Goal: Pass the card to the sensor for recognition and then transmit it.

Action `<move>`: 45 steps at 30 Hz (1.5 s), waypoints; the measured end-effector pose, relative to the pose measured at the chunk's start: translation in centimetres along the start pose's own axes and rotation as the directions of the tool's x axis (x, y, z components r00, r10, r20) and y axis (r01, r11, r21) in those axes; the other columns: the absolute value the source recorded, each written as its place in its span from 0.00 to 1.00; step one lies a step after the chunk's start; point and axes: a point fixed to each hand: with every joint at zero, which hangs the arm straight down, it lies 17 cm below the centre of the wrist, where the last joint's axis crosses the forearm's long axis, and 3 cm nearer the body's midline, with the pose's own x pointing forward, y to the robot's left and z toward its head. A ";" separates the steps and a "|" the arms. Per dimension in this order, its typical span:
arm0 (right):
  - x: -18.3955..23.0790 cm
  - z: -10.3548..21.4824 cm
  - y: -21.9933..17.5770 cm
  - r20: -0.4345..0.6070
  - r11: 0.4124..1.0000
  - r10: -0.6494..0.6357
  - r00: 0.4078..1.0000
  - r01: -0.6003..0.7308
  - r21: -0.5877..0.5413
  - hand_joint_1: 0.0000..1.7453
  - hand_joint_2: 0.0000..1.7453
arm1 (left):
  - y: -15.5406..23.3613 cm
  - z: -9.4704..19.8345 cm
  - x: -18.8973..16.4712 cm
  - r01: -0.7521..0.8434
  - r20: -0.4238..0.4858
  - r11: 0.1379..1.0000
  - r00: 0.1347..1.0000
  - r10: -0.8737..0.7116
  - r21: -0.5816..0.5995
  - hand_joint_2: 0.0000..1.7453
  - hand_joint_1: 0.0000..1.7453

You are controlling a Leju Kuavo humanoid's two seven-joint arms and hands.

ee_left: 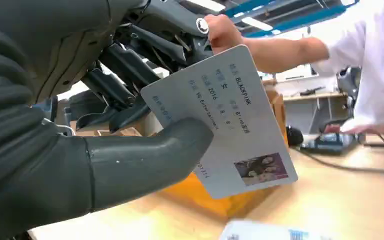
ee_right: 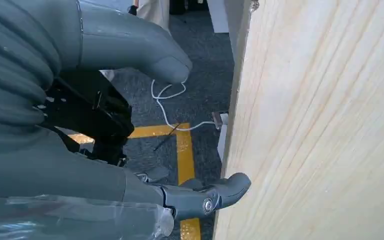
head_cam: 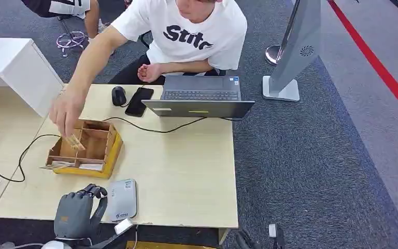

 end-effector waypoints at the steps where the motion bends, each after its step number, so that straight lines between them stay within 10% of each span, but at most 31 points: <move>1: 0.0 0.0 0.0 -0.001 1.000 0.001 1.000 -0.001 0.001 0.00 1.00 | -0.5 0.2 0.0 0.000 0.001 1.000 1.000 0.000 -0.017 1.00 1.00; 25: -0.3 0.0 1.0 -0.013 1.000 0.003 1.000 -0.003 0.027 0.00 1.00 | -4.6 0.5 1.9 0.010 0.042 0.991 0.999 -0.005 -0.134 1.00 1.00; 45: -0.3 0.0 0.9 -0.013 1.000 0.010 1.000 -0.009 0.027 0.00 1.00 | 4.4 -4.5 1.2 0.081 0.103 0.992 0.991 -0.091 0.099 1.00 1.00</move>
